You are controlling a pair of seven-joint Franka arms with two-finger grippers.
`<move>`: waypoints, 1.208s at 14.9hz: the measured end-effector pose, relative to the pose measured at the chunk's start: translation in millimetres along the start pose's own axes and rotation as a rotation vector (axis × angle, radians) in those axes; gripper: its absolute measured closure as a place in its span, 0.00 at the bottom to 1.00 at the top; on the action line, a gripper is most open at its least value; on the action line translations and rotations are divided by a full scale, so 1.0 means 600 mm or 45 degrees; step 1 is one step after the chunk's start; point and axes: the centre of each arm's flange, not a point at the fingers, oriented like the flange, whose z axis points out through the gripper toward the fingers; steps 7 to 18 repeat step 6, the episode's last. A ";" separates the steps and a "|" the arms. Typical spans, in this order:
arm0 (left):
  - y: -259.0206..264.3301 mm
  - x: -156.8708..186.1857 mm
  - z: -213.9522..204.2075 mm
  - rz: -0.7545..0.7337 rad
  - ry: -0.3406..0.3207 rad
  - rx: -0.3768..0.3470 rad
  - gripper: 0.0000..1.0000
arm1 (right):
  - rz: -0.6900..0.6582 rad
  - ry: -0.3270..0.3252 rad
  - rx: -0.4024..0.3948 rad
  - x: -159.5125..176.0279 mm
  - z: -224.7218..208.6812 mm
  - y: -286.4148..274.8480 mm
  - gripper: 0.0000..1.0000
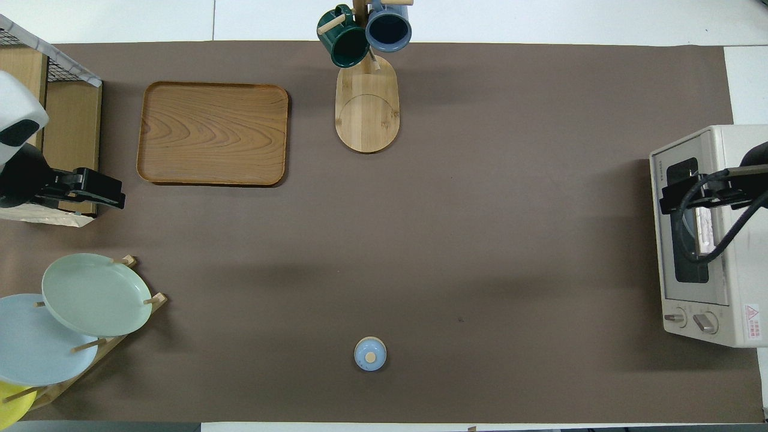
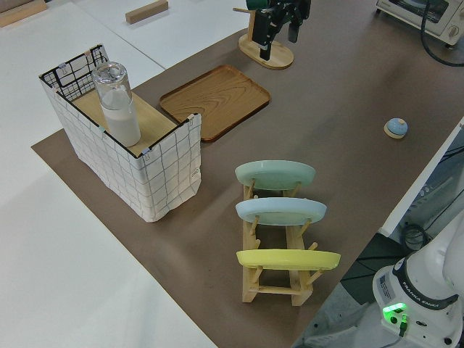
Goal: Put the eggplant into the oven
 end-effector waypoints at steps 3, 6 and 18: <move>0.000 0.000 0.000 0.000 0.000 0.000 0.00 | 0.003 0.000 0.000 0.000 0.000 0.002 0.00; 0.000 0.000 0.000 0.000 0.000 0.000 0.00 | 0.003 0.000 0.000 0.000 0.000 0.002 0.00; 0.000 0.000 0.000 0.000 0.000 0.000 0.00 | 0.003 0.000 0.000 0.000 0.000 0.002 0.00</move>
